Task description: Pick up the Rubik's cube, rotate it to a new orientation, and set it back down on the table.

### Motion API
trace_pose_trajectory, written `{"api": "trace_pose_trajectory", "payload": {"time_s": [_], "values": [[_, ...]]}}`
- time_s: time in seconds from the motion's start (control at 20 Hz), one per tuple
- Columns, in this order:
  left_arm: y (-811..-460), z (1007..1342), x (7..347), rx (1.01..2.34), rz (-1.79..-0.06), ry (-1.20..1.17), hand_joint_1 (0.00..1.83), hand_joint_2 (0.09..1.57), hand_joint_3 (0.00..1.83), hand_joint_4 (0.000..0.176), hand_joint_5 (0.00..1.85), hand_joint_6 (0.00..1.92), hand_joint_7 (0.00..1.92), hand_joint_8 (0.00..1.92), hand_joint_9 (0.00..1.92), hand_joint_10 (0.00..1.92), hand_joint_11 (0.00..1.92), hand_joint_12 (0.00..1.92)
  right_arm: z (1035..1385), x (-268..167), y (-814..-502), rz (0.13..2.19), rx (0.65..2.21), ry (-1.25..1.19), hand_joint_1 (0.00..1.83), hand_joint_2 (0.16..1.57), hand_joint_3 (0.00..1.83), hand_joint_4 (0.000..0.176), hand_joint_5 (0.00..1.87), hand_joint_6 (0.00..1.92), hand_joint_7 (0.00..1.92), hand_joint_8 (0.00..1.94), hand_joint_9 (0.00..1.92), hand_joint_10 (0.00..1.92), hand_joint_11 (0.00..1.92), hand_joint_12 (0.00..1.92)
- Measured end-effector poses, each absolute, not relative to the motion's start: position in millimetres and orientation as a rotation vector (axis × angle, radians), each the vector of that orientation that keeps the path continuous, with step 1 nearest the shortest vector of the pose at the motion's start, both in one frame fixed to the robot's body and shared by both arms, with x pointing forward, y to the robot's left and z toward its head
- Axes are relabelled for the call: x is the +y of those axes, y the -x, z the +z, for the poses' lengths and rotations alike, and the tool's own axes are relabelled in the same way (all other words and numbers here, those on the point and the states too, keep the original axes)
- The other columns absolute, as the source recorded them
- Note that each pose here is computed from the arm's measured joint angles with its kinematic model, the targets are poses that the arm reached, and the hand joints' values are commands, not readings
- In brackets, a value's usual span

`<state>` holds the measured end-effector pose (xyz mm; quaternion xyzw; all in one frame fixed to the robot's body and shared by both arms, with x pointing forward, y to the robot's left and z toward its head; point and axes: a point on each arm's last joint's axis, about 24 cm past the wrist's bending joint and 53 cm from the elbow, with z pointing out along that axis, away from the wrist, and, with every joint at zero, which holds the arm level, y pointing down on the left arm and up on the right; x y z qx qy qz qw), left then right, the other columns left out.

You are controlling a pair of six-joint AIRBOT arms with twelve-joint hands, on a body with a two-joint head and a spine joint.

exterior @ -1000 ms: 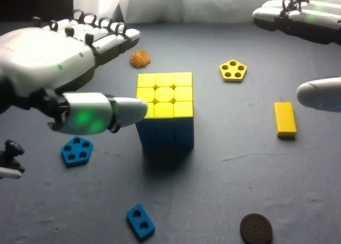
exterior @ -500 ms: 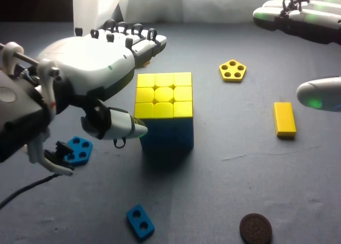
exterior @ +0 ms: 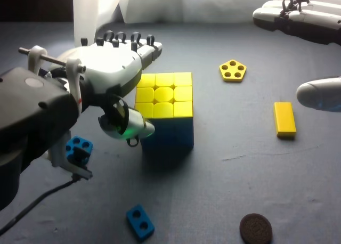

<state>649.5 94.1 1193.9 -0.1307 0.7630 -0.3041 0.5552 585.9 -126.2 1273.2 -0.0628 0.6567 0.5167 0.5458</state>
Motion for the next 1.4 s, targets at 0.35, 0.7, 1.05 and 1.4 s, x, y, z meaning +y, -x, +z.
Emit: {"api": "trace_pose_trajectory", "payload": {"time_s": [0.35, 0.7, 1.05, 1.4], "values": [[-655.7, 1184.8, 91.3, 1.833, -0.674, 0.379, 0.98, 1.11, 0.02, 0.0, 0.0, 0.0, 0.0, 0.0, 0.0, 0.0, 0.0, 0.0, 1272.2, -124.9, -584.4, 1.228, 1.556, 0.157, 0.0, 1.28, 0.02, 0.0, 0.0, 0.0, 0.0, 0.0, 0.0, 0.0, 0.0, 0.0], [-656.8, 1174.1, 88.6, 1.87, -0.644, 0.392, 1.04, 1.07, 0.0, 0.0, 0.0, 0.0, 0.0, 0.0, 0.0, 0.0, 0.0, 0.0, 1272.7, -124.9, -584.4, 1.225, 1.552, 0.161, 0.0, 1.29, 0.02, 0.0, 0.0, 0.0, 0.0, 0.0, 0.0, 0.0, 0.0, 0.0], [-661.8, 1166.8, 90.3, 1.882, -0.626, 0.402, 0.99, 1.04, 0.0, 0.0, 0.0, 0.0, 0.0, 0.0, 0.0, 0.0, 0.0, 0.0, 1272.7, -124.4, -582.3, 1.232, 1.546, 0.168, 0.0, 1.3, 0.02, 0.0, 0.0, 0.0, 0.0, 0.0, 0.0, 0.0, 0.0, 0.0], [-670.4, 1158.8, 81.1, 1.891, -0.625, 0.396, 1.09, 1.04, 0.0, 0.0, 0.0, 0.0, 0.0, 0.0, 0.0, 0.0, 0.0, 0.0, 1273.6, -124.1, -581.8, 1.232, 1.542, 0.172, 0.0, 1.3, 0.02, 0.0, 0.0, 0.0, 0.0, 0.0, 0.0, 0.0, 0.0, 0.0]]}}
